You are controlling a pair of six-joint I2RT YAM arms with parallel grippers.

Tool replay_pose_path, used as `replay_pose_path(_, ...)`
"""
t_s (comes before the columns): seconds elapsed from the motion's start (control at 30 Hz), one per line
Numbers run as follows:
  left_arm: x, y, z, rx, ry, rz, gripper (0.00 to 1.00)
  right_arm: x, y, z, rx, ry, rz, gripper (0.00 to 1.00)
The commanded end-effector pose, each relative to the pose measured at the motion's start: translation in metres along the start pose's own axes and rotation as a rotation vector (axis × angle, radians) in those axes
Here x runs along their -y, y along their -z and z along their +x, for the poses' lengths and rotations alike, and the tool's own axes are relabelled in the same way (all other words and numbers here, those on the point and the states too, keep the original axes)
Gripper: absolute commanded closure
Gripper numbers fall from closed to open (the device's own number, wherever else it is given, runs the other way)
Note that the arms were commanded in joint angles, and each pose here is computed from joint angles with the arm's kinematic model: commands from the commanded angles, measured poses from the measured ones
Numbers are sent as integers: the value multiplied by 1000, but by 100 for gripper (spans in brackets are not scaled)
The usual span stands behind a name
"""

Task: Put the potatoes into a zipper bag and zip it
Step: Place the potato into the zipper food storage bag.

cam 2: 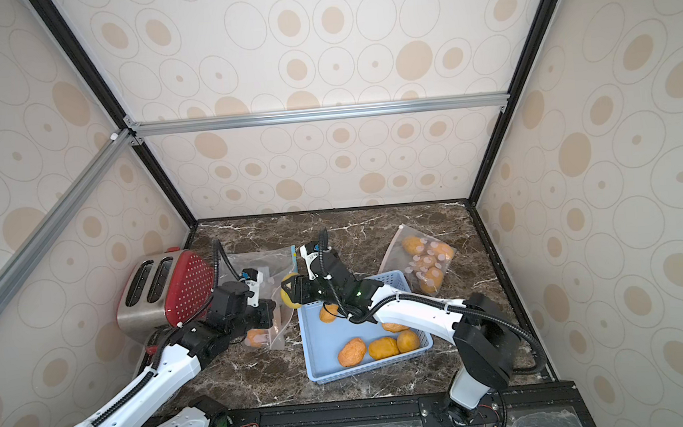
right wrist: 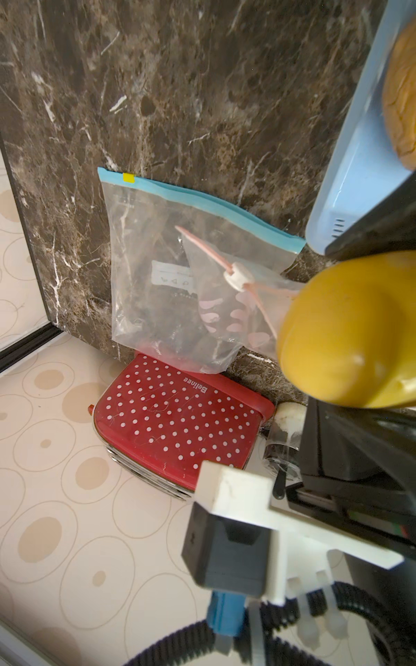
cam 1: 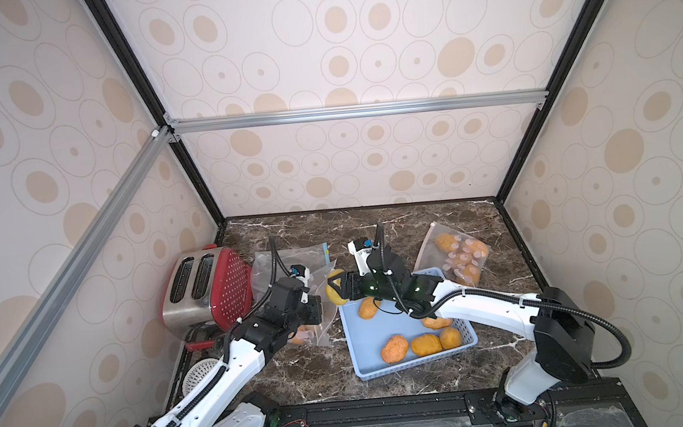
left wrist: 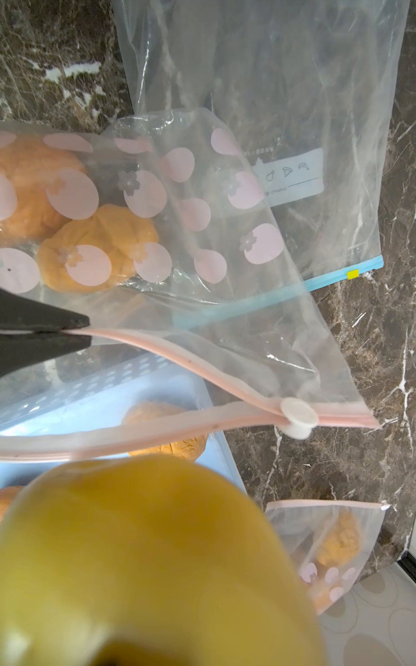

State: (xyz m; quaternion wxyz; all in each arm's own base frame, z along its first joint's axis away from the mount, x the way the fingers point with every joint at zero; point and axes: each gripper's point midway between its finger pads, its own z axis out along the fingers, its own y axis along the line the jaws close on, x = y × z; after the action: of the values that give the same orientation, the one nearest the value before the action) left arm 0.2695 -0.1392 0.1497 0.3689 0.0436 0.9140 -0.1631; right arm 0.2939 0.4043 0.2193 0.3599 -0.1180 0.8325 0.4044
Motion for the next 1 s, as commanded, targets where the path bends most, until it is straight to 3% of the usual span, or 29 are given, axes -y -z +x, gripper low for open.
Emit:
replay_pose_path(0.0,3,2,-5,16,1,24,100,-19,-7,-19,63,-20,-52,61)
replay_pose_path(0.23,5,3,-6,20,8,43,100,-28,-20,-11,53,-12,-84,61)
replay_pose_path(0.77,9,6,-10,37,21,80,100,10,-33,20,22,23,18,62)
replay_pose_path(0.97,7,5,-11,37,25,76,100,12,-23,9,71,70,44,60)
